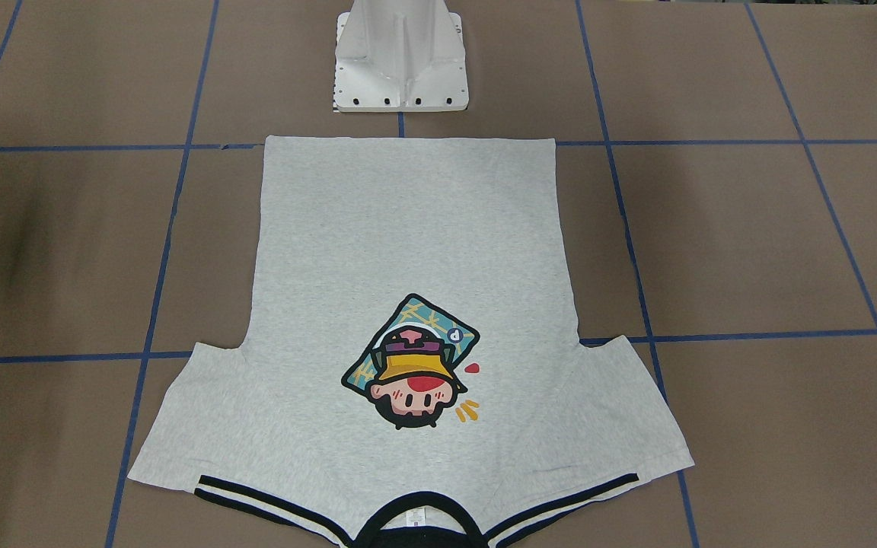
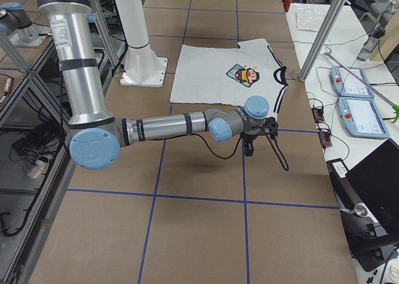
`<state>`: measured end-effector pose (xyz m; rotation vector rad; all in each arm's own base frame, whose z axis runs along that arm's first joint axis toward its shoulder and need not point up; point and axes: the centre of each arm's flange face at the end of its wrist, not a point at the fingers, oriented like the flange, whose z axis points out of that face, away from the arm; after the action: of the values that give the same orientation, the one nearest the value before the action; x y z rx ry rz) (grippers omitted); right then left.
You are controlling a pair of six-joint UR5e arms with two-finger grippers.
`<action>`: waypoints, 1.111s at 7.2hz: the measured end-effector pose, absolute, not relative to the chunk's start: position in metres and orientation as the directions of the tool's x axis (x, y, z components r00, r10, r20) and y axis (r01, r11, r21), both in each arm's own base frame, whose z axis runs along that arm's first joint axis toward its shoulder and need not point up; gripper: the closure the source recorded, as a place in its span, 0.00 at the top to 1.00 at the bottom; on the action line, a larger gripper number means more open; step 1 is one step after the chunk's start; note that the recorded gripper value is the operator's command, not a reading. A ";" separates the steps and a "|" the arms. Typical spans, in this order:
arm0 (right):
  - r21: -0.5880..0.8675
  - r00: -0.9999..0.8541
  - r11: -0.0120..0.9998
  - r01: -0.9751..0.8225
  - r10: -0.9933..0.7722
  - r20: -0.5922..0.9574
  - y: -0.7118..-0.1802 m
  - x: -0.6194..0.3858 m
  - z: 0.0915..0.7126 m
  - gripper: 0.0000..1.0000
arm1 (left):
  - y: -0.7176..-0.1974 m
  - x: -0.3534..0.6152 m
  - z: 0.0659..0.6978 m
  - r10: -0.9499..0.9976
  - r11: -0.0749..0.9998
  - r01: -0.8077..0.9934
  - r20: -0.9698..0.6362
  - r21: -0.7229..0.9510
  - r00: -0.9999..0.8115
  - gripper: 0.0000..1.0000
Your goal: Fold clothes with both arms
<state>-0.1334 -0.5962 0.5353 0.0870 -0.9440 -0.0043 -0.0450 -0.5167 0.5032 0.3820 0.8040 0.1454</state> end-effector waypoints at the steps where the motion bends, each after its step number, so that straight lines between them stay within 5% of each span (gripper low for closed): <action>1: 0.073 0.595 0.995 -0.066 -0.020 0.803 -0.629 -0.177 0.521 0.98 | -0.516 -0.044 0.502 0.275 0.922 0.017 -0.687 0.386 0.672 0.99; 4: 0.074 0.603 0.985 -0.158 0.036 0.797 -0.690 -0.260 0.466 0.89 | -0.516 -0.041 0.501 0.283 0.921 0.014 -0.691 0.390 0.665 0.99; 8: 0.055 0.560 0.933 -0.354 0.164 0.812 -0.714 -0.321 0.471 0.85 | -0.516 -0.040 0.500 0.287 0.920 0.011 -0.692 0.392 0.663 0.99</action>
<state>-0.3213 -0.7138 0.4710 0.2226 -0.9288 0.3086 -0.0397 -0.5160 0.5004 0.3836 0.8364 0.1600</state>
